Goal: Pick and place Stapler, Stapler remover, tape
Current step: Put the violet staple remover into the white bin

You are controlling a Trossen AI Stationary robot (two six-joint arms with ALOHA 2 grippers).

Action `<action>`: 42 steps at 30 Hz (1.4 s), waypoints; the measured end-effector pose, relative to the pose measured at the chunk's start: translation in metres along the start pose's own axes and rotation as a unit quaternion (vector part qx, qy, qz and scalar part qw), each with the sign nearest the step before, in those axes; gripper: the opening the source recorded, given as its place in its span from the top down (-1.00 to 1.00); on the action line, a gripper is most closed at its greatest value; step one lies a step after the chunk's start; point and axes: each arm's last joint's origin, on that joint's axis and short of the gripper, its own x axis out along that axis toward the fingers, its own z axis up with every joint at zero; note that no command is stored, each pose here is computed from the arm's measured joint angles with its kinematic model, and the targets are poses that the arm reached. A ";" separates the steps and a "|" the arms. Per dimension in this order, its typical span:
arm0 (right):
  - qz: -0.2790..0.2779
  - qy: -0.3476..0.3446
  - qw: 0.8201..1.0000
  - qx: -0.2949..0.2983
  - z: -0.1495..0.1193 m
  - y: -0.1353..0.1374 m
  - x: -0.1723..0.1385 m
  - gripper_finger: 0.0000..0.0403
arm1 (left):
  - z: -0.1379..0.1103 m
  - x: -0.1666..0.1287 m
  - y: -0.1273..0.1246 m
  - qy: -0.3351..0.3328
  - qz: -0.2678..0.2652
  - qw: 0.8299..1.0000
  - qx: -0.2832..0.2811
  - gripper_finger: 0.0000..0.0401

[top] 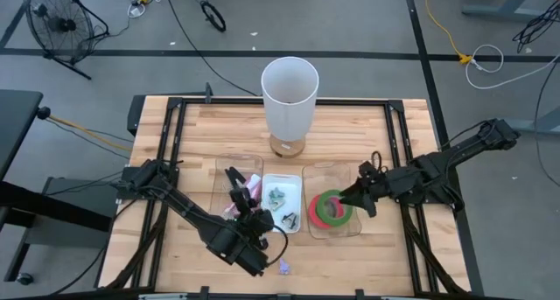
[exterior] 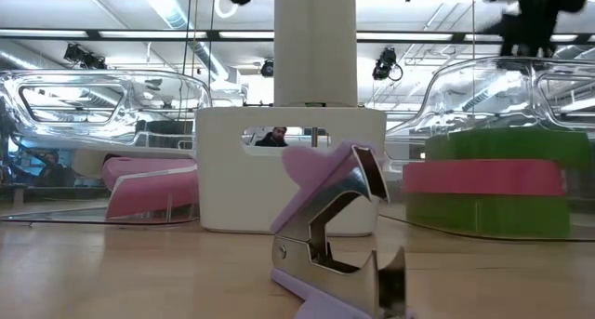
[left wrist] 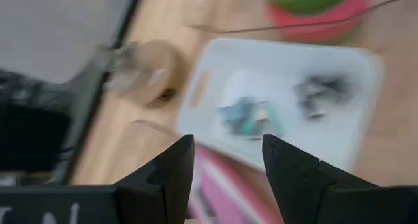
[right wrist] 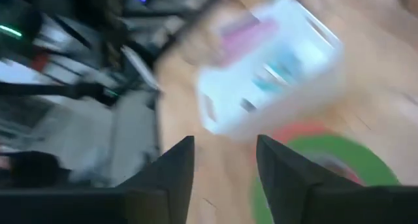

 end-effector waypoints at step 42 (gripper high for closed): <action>0.172 -0.138 0.956 -0.192 -0.006 0.049 0.057 0.27 | -0.040 0.061 -0.093 -0.143 -0.359 0.905 0.178 0.07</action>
